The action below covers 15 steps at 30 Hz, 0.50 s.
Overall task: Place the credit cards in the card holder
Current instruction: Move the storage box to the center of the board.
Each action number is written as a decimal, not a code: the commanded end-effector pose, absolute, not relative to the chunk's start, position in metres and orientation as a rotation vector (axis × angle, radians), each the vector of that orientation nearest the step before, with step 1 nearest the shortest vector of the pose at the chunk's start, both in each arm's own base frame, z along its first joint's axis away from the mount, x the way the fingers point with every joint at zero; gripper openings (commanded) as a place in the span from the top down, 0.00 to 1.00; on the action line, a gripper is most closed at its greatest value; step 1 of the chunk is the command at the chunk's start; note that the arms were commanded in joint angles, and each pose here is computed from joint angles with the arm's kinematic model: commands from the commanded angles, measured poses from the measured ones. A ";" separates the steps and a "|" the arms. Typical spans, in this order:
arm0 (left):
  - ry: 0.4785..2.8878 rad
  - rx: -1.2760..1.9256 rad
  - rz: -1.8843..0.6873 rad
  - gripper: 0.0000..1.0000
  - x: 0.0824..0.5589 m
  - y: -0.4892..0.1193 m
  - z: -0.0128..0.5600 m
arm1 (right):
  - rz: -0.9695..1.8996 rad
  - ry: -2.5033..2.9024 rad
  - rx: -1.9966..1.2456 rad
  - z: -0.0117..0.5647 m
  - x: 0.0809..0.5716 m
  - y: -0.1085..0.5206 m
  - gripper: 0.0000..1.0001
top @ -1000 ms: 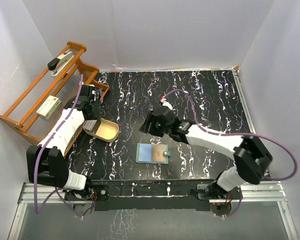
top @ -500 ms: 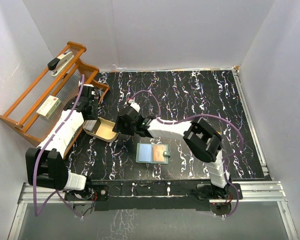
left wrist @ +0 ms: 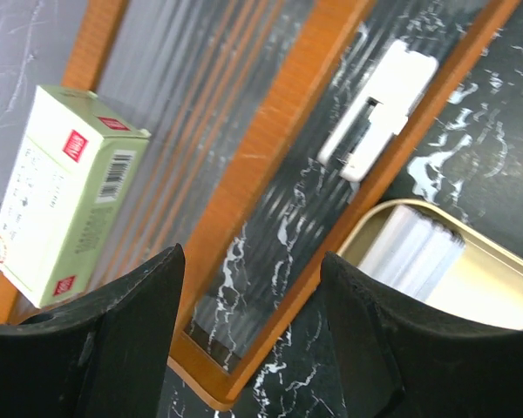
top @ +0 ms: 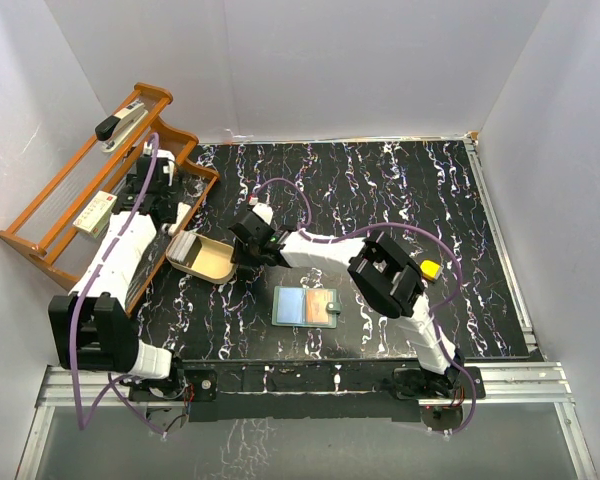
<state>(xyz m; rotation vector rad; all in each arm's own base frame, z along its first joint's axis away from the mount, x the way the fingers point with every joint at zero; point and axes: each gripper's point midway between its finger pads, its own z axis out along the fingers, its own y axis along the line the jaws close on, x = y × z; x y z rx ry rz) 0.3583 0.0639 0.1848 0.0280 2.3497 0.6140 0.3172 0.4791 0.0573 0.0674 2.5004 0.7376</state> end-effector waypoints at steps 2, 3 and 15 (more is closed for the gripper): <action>2.339 0.018 0.655 0.37 0.365 0.087 0.199 | 0.679 2.416 0.052 0.081 0.336 0.475 0.83; 2.342 0.018 0.664 0.37 0.365 0.091 0.198 | 0.667 2.410 0.048 0.083 0.337 0.474 0.86; 2.418 0.109 0.660 0.37 0.379 0.099 0.173 | 0.590 2.393 0.027 0.093 0.342 0.449 0.92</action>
